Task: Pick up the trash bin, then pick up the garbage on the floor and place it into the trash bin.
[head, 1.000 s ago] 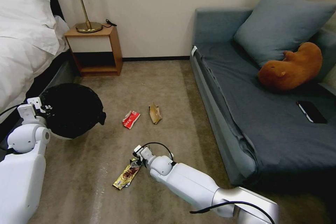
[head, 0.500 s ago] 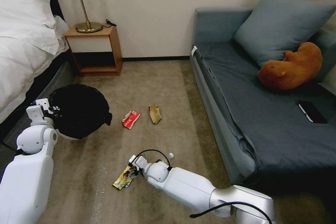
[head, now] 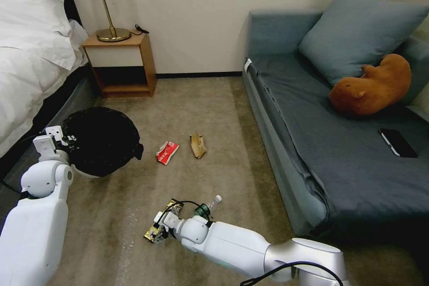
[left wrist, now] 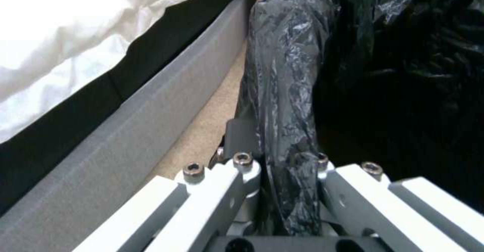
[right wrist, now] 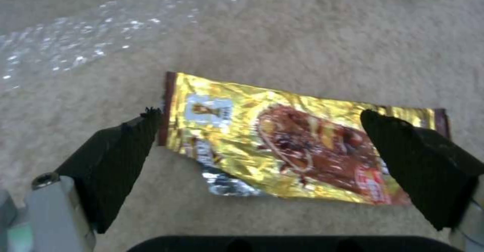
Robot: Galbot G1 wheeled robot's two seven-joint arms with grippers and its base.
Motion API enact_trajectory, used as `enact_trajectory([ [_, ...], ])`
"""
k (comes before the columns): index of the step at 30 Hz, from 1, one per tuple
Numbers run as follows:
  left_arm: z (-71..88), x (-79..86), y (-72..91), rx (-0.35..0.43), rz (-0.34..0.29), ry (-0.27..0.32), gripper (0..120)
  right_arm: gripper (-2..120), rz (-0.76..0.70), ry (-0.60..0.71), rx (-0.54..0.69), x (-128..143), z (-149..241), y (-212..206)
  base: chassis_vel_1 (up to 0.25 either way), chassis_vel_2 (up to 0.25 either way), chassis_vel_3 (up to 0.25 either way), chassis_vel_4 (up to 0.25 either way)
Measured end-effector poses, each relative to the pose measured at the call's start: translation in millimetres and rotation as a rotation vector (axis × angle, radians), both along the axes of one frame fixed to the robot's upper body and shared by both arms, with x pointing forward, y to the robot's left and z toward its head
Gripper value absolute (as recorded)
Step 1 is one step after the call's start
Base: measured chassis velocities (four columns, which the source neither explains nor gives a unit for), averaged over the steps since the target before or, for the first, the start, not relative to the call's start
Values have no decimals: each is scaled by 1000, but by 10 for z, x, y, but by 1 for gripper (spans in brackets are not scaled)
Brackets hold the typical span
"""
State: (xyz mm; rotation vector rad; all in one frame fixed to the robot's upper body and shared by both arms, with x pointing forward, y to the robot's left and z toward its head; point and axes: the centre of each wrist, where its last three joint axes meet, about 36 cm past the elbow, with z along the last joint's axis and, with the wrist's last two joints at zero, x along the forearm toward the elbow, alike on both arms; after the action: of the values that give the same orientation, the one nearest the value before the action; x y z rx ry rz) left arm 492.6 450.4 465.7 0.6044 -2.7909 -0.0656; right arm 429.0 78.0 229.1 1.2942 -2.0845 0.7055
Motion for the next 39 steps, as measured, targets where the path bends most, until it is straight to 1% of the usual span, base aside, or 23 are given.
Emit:
enact_trajectory([
  [9, 13, -2, -16, -1, -5, -9, 3, 100, 80, -31, -25, -88, -41, 29, 0, 0, 0, 0],
  [13, 19, -3, -32, -3, -8, -12, 3, 100, 93, -40, -31, -90, -45, 53, 0, 0, 0, 0],
  [16, -10, -26, -72, -10, -14, -13, 3, 100, 102, -49, -56, -59, -108, 81, 0, 0, 0, 0],
  [23, -16, -42, -73, -9, -14, -16, 3, 100, 112, -56, -75, -28, -171, 25, 0, 0, 0, 0],
  [25, -4, -44, -72, -8, -15, -19, 3, 100, 119, -69, -84, 29, -155, 13, 0, 0, 0, 0],
  [29, 4, -45, -78, -10, -17, -24, 3, 100, 125, -78, -94, 63, -149, 1, 0, 0, 0, 0],
  [39, 2, -82, -68, -12, -15, -34, 3, 100, 136, -81, -131, 60, -276, -93, 0, 0, 0, 0],
])
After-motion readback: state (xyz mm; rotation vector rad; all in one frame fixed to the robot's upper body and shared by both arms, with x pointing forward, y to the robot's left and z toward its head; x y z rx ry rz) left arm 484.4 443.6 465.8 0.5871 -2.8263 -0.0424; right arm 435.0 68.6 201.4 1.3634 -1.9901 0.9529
